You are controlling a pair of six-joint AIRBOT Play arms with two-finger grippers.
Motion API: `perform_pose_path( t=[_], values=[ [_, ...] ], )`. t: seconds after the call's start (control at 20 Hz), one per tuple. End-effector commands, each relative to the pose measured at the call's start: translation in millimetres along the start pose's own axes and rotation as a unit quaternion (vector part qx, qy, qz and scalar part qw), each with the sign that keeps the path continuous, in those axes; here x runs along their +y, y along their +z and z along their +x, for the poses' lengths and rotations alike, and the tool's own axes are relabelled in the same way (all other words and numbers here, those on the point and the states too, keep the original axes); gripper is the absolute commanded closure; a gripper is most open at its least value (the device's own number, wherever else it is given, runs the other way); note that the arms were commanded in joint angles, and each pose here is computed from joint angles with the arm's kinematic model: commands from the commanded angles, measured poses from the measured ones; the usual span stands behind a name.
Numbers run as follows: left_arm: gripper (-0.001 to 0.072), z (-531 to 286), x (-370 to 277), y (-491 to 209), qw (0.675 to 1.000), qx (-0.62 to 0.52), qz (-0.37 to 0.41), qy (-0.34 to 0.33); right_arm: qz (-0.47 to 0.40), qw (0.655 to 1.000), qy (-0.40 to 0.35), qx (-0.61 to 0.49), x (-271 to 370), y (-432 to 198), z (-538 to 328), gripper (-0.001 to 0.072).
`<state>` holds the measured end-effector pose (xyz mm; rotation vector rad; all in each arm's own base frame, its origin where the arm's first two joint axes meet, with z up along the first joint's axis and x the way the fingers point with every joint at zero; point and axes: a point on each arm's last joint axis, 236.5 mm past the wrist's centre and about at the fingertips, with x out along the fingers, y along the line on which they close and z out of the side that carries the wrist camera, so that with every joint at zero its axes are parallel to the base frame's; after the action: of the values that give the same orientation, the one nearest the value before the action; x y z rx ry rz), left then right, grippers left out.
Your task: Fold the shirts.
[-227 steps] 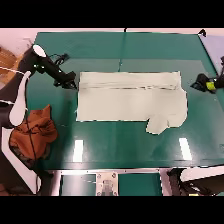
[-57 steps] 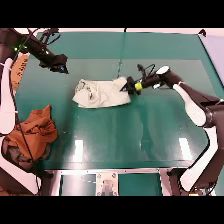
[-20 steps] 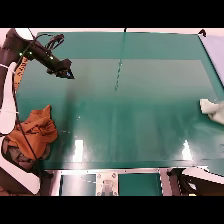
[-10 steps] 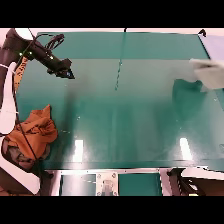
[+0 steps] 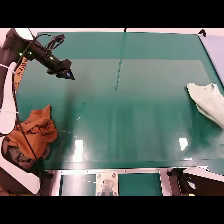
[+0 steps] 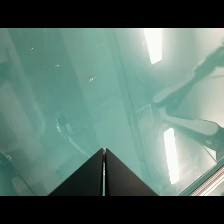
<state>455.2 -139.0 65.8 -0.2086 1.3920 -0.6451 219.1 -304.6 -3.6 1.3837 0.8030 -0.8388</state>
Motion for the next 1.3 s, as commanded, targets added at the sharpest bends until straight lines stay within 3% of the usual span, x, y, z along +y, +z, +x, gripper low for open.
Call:
perform_pose_path(
  t=[0.0,0.15,0.2,0.25,0.35,0.45,0.5,0.6,0.75,0.95,1.25],
  values=[
    [0.0683,-0.2,-0.6,-1.3,1.0,0.002,-0.002,-0.001,0.019,0.999,-0.044,0.017,-67.5,-8.2,0.0,0.0691],
    [0.0682,-0.2,-0.7,-1.5,1.0,0.003,-0.004,-0.001,0.016,0.996,-0.089,0.006,-102.6,-0.7,-8.5,0.0661],
    [0.0682,-0.2,-0.7,-1.4,1.0,0.003,-0.006,-0.001,0.015,0.995,-0.098,0.006,-108.4,-0.4,-10.2,0.0433],
    [0.0682,-0.2,-0.8,-1.4,1.0,0.003,-0.009,-0.001,0.014,0.994,-0.105,0.011,-111.6,-3.1,-10.8,0.0141],
    [0.0682,-0.2,-3.2,-1.0,1.0,0.002,-0.009,-0.006,0.016,0.993,-0.111,0.039,-112.8,-15.1,-14.3,0.0118],
    [0.0682,-0.9,-12.6,1.2,1.0,-0.003,-0.006,-0.026,0.034,0.991,-0.111,0.064,-105.2,-23.8,-26.1,0.0122],
    [0.0683,-2.4,-19.5,4.4,0.999,-0.01,-0.004,-0.039,0.032,0.991,-0.108,0.077,-95.5,-29.1,-32.6,0.0183],
    [0.0683,-14.8,-32.6,15.5,0.998,-0.042,0.006,-0.049,-0.007,0.992,-0.096,0.082,-63.7,-38.4,-38.7,0.0435],
    [0.0684,-48.5,-50.0,20.3,0.995,-0.087,0.036,-0.031,-0.138,0.989,-0.018,0.058,24.9,-61.1,-33.9,0.069],
    [0.0684,-73.2,-55.1,-7.4,0.995,-0.099,0.029,0.012,-0.316,0.942,0.015,0.114,86.9,-158.5,-17.8,0.0692],
    [0.0684,-8.4,-55.1,-128.0,0.998,-0.042,-0.051,0.015,-0.46,0.87,0.033,0.174,62.3,-287.4,13.9,0.0692]
  ],
)
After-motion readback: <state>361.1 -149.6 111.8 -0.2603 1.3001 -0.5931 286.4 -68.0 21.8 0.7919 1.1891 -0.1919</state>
